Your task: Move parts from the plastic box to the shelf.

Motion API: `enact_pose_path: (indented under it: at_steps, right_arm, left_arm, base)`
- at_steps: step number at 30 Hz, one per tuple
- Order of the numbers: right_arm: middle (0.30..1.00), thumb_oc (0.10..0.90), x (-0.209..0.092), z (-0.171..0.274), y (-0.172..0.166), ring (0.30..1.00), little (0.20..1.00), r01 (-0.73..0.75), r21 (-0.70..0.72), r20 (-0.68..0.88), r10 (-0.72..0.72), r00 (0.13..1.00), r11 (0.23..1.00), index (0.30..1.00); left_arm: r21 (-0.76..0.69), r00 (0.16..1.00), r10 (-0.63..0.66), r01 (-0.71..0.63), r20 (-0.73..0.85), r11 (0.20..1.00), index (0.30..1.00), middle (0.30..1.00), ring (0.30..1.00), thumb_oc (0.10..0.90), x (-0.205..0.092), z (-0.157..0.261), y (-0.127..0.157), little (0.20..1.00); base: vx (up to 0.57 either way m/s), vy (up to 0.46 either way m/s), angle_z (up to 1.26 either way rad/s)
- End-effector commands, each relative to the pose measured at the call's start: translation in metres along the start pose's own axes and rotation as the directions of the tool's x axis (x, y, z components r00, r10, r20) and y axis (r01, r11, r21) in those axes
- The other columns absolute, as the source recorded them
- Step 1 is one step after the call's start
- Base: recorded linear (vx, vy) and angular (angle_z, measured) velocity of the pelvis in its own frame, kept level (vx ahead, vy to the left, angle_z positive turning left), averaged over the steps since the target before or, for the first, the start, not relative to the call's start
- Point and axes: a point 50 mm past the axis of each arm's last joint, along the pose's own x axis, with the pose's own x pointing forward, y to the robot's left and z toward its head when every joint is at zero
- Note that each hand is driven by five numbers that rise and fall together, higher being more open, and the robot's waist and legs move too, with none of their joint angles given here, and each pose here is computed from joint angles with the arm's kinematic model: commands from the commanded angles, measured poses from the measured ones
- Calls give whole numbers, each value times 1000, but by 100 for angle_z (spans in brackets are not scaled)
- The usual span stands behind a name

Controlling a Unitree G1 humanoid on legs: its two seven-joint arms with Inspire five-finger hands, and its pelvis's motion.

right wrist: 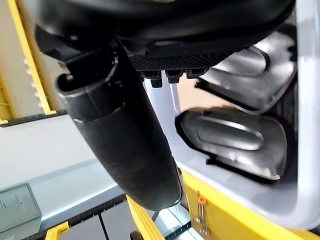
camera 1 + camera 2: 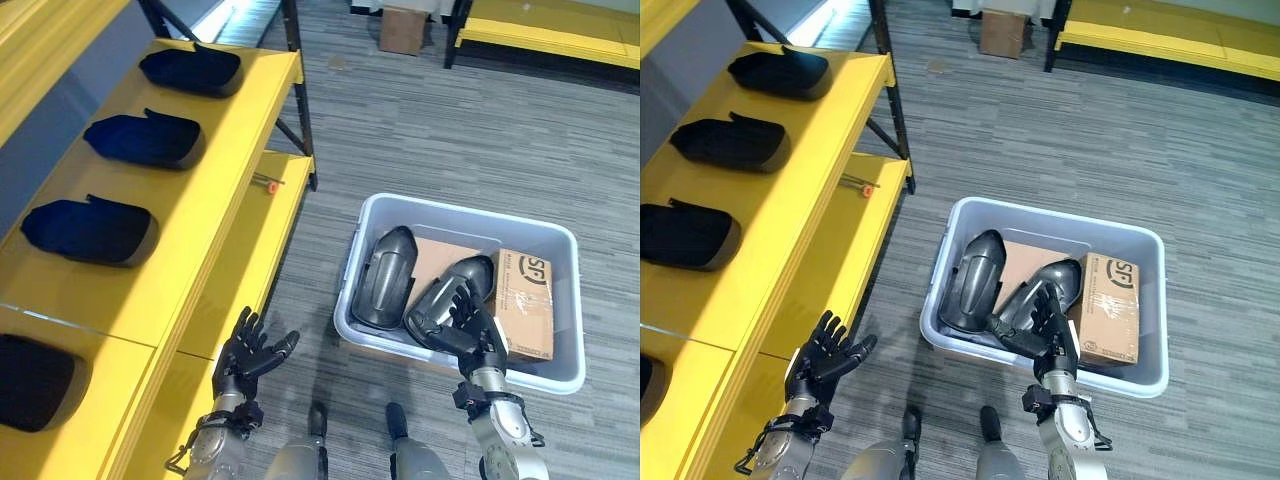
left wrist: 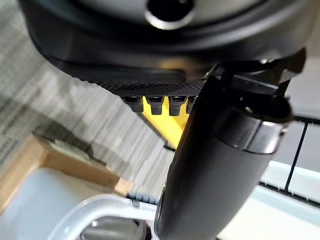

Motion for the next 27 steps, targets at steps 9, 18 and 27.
enact_pose_path:
  at_steps: [9,18,27]
  right_arm:
    - [1000,900,7,50,12,1000,1000,-54,-176,251,98,963,983,1000]
    - [1000,900,28,87,-6,1000,1000,23,-463,324,145,935,886,1000]
    - [1000,900,52,147,-5,1000,1000,86,-676,414,281,866,732,1000]
  left_arm:
    - [77,974,-37,20,224,997,1000,1000,1000,900,3,51,7,1000]
    - [82,973,-14,-5,232,997,1000,1000,1000,900,8,58,14,1000]
    - [57,975,-100,91,197,994,1000,1000,1000,900,6,52,-2,1000]
  base:
    - [-13,114,-12]
    - [-3,-96,-52]
    - [-30,-139,21]
